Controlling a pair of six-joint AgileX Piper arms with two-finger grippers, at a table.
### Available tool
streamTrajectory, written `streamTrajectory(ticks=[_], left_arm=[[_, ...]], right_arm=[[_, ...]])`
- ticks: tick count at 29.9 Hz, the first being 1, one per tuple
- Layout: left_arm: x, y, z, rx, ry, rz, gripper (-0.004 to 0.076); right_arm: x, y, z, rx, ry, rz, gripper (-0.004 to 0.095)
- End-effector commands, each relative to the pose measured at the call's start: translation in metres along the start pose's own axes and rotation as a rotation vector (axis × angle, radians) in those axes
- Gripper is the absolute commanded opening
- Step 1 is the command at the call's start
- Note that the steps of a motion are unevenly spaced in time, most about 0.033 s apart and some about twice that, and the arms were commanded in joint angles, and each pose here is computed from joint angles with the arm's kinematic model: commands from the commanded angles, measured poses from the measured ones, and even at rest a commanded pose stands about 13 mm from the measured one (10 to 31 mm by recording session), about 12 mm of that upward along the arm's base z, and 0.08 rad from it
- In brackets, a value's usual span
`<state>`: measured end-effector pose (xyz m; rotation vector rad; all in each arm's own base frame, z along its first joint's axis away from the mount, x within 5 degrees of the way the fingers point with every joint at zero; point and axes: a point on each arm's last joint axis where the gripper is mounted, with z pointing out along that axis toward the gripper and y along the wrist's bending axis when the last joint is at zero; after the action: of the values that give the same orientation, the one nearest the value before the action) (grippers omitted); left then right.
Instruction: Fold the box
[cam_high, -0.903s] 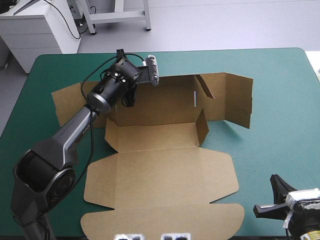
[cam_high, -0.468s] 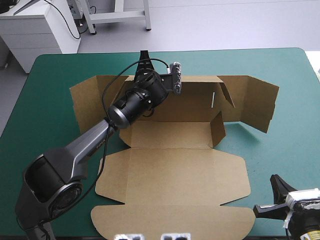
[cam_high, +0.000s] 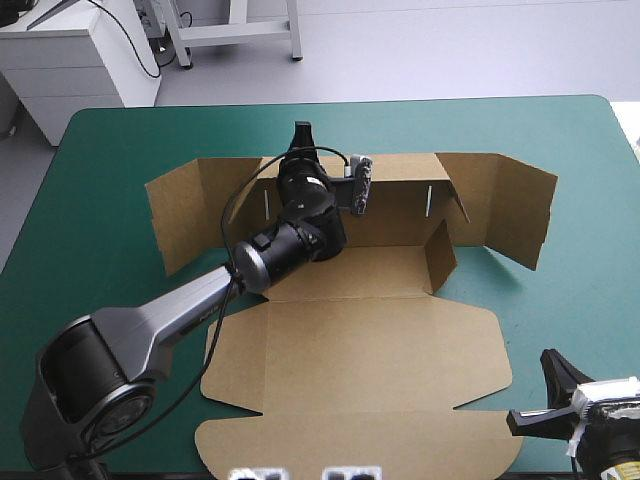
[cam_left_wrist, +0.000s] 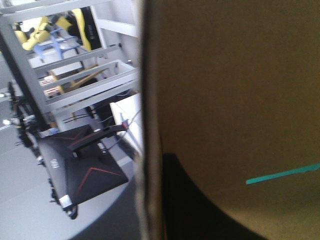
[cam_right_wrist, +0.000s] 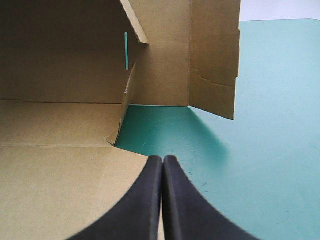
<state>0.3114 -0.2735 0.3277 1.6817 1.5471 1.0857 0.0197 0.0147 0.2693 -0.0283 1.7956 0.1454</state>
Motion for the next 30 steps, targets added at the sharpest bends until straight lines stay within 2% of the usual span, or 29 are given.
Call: streamTrajectory(ticks=[1, 8, 14, 20, 25, 30], left_arm=[[0.012, 0.018, -0.04, -0.239, -0.053, -0.036, -0.0009], [0.019, -0.012, -0.067, -0.295, -0.123, -0.054, -0.0009], [0.031, -0.027, -0.065, -0.272, -0.088, -0.105, -0.0008], [0.031, -0.032, -0.063, -0.273, -0.091, -0.204, -0.0008], [0.032, -0.032, -0.063, -0.274, -0.087, -0.21, -0.0008], [0.031, -0.032, -0.063, -0.274, -0.095, -0.208, -0.0008]], right_arm=[[-0.013, 0.001, -0.009, 0.004, -0.12, -0.001, -0.0014], [-0.013, 0.001, -0.009, 0.004, -0.12, -0.001, -0.0014], [-0.013, 0.001, -0.009, 0.004, -0.12, -0.001, -0.0014], [-0.013, 0.001, -0.009, 0.004, -0.121, -0.001, -0.0014], [-0.014, 0.001, -0.009, 0.005, -0.129, 0.0, -0.0014], [-0.026, 0.0, -0.003, 0.007, -0.112, 0.111, -0.0014]])
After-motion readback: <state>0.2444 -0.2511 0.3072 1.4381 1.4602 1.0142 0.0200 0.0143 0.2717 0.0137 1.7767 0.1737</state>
